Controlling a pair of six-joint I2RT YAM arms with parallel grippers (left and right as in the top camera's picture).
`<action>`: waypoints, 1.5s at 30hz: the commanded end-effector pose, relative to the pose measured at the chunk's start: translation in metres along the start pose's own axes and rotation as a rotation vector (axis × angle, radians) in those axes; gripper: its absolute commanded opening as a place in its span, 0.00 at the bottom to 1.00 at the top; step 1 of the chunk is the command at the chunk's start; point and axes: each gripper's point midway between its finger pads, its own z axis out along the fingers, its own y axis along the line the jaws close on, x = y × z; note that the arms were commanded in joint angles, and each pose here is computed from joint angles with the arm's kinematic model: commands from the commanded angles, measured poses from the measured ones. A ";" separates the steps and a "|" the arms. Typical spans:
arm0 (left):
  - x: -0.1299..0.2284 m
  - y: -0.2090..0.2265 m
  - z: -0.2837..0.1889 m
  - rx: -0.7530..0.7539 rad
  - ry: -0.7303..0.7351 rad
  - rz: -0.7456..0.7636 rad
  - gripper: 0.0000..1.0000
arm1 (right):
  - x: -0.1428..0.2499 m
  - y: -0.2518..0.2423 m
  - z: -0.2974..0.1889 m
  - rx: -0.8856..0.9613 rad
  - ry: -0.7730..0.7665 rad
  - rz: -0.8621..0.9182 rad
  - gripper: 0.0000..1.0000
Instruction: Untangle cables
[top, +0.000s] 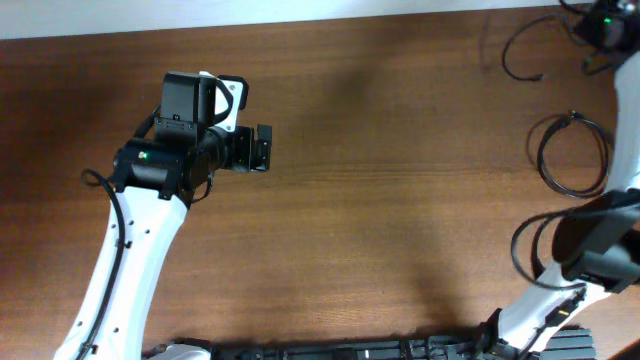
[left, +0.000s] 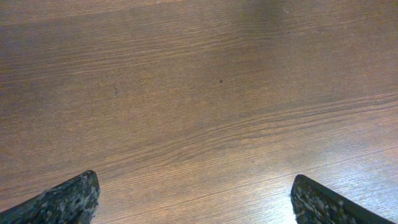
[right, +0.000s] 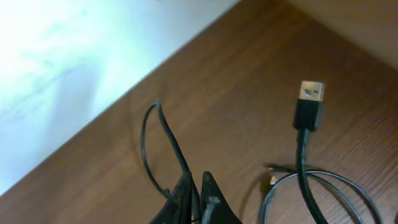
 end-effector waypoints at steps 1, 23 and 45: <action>-0.006 0.003 -0.008 -0.010 -0.027 0.016 0.99 | 0.015 -0.019 0.041 -0.100 0.108 0.030 0.04; -0.006 0.003 -0.008 -0.010 -0.027 0.016 0.99 | 0.123 -0.110 0.148 -0.131 0.465 0.105 0.52; -0.005 0.003 -0.008 -0.010 -0.027 0.016 0.99 | 0.142 -0.097 0.077 -0.111 0.645 0.108 0.68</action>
